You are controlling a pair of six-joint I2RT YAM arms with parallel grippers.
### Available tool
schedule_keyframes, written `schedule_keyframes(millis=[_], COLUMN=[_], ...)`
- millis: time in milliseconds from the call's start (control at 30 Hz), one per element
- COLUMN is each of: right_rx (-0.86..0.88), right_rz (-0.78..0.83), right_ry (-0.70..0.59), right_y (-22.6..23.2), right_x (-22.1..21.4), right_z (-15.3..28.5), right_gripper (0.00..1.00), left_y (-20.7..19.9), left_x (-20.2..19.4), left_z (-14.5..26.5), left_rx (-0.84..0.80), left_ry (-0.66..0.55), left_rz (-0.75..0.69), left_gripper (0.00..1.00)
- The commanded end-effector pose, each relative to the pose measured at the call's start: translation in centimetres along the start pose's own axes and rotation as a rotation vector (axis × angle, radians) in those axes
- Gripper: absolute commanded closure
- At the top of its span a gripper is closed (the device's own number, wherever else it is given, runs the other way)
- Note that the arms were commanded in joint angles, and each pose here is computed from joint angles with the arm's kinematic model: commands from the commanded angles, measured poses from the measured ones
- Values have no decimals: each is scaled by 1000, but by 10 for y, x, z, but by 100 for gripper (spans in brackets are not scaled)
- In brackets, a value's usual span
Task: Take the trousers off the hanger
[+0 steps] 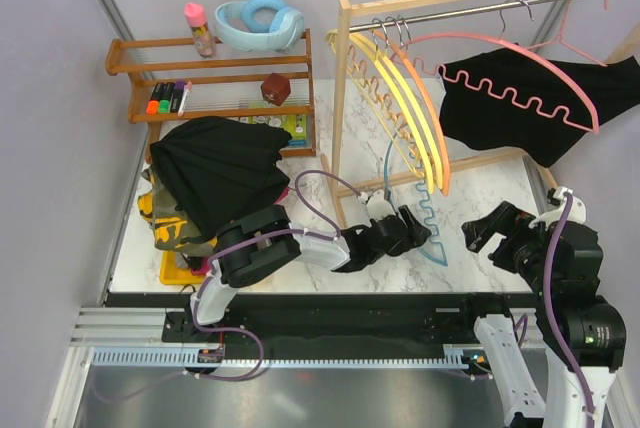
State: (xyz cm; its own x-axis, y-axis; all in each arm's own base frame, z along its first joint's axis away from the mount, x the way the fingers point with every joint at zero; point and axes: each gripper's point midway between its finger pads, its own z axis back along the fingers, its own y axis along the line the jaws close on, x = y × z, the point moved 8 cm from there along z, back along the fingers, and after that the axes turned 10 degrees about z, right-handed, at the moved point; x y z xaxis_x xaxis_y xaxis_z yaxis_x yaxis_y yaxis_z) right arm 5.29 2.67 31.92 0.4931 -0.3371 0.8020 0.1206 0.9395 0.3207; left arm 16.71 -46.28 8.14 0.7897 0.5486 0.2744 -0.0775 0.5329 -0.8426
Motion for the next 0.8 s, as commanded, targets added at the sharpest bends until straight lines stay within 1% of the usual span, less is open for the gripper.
schedule_keyframes(millis=[0, 67, 167, 200, 267, 300, 333, 400, 433, 533, 567, 600, 633, 667, 733, 767], right_rx=[-7, 13, 32, 37, 28, 27, 29, 53, 69, 104, 98, 97, 98, 84, 110, 113], right_rz=[56, 66, 70, 73, 75, 76, 76, 76, 76, 50, 40, 36, 36, 30, 24, 9], right_ry=[1, 25, 34, 36, 34, 32, 38, 72, 79, 135, 156, 159, 149, 170, 165, 194], right_y=[-4, -3, -2, -1, -1, -1, -1, 1, 2, 2, 0, -1, 0, -3, 0, -1], right_x=[-1, -5, -6, -5, -3, -2, -1, -6, -8, -20, -27, -29, -28, -32, -30, -35], right_z=[-3, -6, -10, -11, -12, -12, -14, -19, -22, -37, -43, -47, -51, -58, -69, -79], right_gripper=[5, 8, 11, 12, 14, 15, 17, 20, 26, 32, 32, 31, 27, 25, 20, 20], left_y=[34, 26, 16, 13, 7, 4, -1, -6, -16, -22, -28, -29, -26, -36, -39, -37], left_x=[13, 16, 18, 18, 21, 19, 21, 20, 21, 17, 18, 15, 14, 14, 14, 14], left_z=[-19, -19, -17, -16, -12, -8, -4, 4, 12, 31, 40, 48, 54, 65, 74, 80], left_rx=[72, 28, -16, -38, -60, -68, -76, -90, -119, -170, -186, -182, -135, -164, -163, -140], left_ry=[-74, -79, -69, -63, -60, -35, -27, 14, 29, 118, 141, 193, 227, 274, 313, 328], left_rz=[-51, -90, -144, -151, -187, -198, -209, -229, -233, -282, -284, -272, -265, -259, -271, -277], left_gripper=[38, 42, 52, 63, 79, 91, 97, 98, 98, 98, 98, 98, 98, 98, 98, 98])
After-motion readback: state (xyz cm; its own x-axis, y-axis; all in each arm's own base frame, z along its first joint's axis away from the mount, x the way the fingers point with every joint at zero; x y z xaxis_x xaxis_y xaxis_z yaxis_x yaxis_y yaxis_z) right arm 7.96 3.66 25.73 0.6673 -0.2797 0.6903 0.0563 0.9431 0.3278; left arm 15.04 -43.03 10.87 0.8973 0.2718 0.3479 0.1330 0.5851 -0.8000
